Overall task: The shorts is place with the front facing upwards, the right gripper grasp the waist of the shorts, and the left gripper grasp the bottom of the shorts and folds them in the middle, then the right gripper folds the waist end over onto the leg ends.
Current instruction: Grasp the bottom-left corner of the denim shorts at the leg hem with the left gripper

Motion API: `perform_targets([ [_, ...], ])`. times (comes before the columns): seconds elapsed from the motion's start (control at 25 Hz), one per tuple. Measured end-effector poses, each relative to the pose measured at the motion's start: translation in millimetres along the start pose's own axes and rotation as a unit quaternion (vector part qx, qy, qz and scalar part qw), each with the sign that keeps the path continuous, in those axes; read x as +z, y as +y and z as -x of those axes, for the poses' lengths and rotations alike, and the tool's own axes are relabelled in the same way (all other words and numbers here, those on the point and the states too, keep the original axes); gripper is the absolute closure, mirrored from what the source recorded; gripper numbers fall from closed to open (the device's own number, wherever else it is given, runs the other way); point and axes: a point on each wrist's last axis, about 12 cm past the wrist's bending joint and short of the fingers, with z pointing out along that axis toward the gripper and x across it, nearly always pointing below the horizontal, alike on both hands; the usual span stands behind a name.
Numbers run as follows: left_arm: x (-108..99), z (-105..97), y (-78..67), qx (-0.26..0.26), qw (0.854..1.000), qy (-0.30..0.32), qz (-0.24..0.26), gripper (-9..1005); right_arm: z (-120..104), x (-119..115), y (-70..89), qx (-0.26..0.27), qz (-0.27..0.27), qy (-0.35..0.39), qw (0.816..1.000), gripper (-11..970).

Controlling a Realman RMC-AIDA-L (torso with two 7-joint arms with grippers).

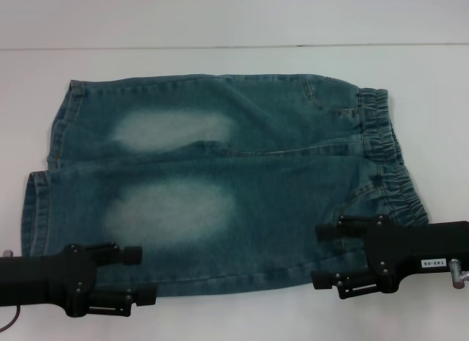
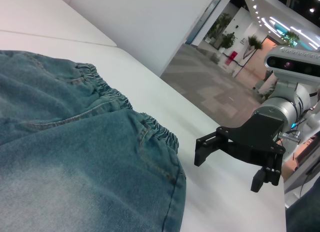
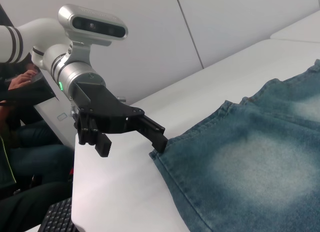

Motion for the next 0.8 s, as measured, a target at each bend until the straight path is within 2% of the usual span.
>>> perform_targets([
  [0.28,-1,0,0.1,-0.005,1.0,0.005,0.002,48,0,0,-0.4,0.0,-0.001,0.001,1.0,14],
  [0.4,-10,1,-0.3,-0.017,1.0,0.019,0.014,47,0,0,-0.4,0.0,-0.001,0.001,1.0,14],
  [0.6,-46,0,-5.8,-0.044,0.996,0.032,0.073,47,0,-1,-0.4,0.002,-0.002,0.0,1.0,14],
  [0.8,-78,-3,-7.4,-0.09,0.984,0.036,0.146,47,-2,-1,-1.2,0.001,-0.008,0.001,1.0,15],
])
